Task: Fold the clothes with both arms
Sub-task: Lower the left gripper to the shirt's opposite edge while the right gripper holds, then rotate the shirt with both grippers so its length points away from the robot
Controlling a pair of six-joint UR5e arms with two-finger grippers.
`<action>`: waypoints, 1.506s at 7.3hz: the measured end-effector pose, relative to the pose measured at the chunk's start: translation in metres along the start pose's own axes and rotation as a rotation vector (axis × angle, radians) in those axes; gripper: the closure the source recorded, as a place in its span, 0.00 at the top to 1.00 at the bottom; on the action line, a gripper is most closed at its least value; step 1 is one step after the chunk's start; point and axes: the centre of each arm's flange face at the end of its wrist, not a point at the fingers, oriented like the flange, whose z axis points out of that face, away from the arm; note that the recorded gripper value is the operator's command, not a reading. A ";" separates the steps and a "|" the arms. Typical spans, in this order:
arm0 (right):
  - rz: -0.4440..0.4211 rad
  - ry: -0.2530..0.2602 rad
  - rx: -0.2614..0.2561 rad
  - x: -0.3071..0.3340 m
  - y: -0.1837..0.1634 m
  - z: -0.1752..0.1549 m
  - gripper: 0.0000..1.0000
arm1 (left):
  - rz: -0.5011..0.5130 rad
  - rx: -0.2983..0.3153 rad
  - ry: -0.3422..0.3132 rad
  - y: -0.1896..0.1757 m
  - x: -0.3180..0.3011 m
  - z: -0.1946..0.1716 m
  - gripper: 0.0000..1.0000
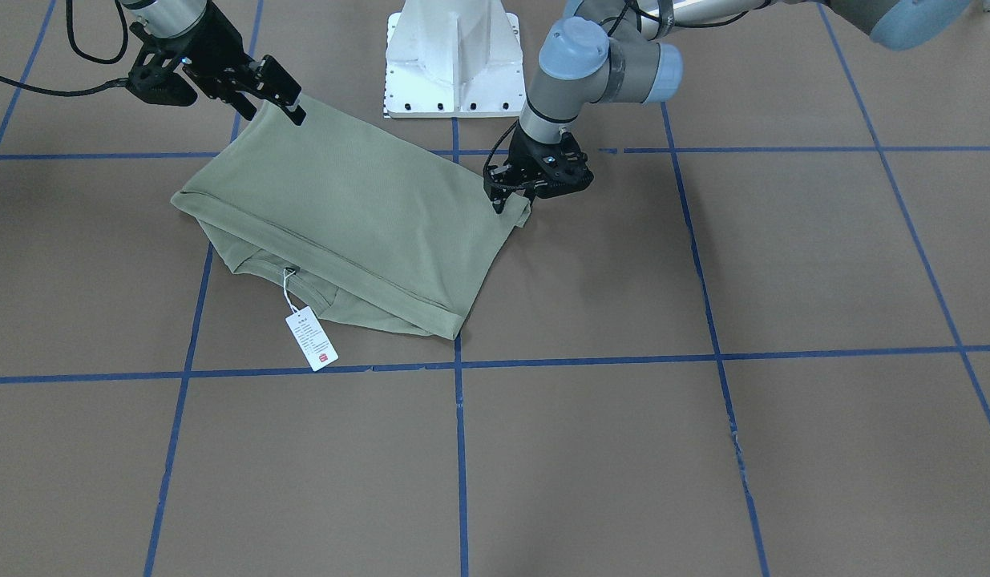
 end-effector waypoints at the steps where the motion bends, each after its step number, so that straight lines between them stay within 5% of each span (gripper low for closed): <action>1: 0.001 0.001 0.001 0.000 0.000 0.000 1.00 | 0.001 0.001 -0.005 0.000 0.000 -0.003 0.00; 3: 0.001 0.000 0.001 0.000 0.000 -0.001 1.00 | -0.006 0.024 -0.018 -0.013 0.001 -0.010 0.00; 5: 0.004 -0.007 0.009 0.000 -0.002 -0.005 1.00 | 0.006 0.111 -0.024 -0.054 0.004 -0.019 0.00; 9: 0.011 -0.027 0.040 -0.005 -0.011 -0.013 1.00 | 0.116 0.306 -0.073 -0.196 0.009 -0.023 0.00; 11: 0.012 -0.034 0.048 -0.008 -0.014 -0.014 1.00 | 0.182 0.372 -0.020 -0.259 0.024 -0.013 0.00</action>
